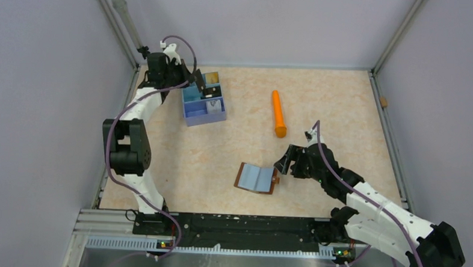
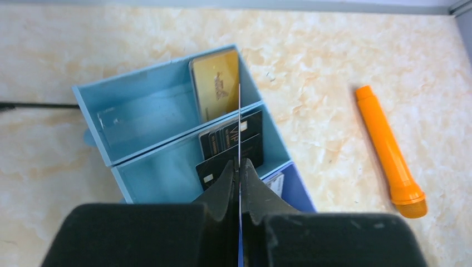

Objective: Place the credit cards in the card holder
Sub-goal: Pick up the credit card from the storage box.

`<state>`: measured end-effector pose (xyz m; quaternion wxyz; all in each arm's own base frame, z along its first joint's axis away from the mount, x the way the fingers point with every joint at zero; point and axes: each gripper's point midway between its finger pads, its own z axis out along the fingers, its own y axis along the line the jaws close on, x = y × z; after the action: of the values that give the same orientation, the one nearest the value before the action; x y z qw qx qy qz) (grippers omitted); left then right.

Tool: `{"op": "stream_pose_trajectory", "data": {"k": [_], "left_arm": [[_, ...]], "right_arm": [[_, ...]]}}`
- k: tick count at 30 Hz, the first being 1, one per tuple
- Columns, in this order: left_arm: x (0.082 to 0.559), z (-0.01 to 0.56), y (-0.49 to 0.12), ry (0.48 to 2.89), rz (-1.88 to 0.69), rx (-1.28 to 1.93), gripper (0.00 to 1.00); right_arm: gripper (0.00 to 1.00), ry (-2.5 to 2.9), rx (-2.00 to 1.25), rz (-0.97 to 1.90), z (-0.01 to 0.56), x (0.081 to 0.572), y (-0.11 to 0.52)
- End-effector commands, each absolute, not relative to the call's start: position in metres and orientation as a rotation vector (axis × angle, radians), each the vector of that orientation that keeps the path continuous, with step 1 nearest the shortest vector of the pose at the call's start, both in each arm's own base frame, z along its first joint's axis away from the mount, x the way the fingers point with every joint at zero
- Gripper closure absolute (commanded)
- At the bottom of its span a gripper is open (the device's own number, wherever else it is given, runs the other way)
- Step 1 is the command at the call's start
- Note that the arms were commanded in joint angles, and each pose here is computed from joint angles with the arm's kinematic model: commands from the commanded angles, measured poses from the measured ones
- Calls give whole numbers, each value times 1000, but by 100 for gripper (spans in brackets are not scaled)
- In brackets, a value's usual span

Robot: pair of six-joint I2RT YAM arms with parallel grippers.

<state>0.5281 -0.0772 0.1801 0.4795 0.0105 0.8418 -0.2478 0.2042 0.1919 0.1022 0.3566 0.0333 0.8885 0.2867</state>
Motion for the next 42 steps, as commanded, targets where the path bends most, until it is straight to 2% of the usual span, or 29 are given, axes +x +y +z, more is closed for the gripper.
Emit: {"op": "stream_pose_trajectory", "data": {"k": [1,6,10,15,24,30,42], "left_arm": [[519,258,-79,1854,-593,97,100],[492,288,-81,1817,-617,71,100],[442,301,-102,1792,-750,64,100],[355,293,-163,1821,-966,196,100],[200,272,-256,1829,-1465,481,100],[154,268,-270,1809,-1637,558,100],[147,265,-283,1767,-1703,549,100]], "right_arm": [[27,2222,81,741,130,214,190],[27,2192,54,753,143,213,190],[25,2140,-33,806,163,211,198],[20,2046,-249,984,199,198,226],[20,1886,-482,1238,249,176,260],[30,1805,-604,1473,262,150,278],[60,1814,-644,1677,251,128,288]]}}
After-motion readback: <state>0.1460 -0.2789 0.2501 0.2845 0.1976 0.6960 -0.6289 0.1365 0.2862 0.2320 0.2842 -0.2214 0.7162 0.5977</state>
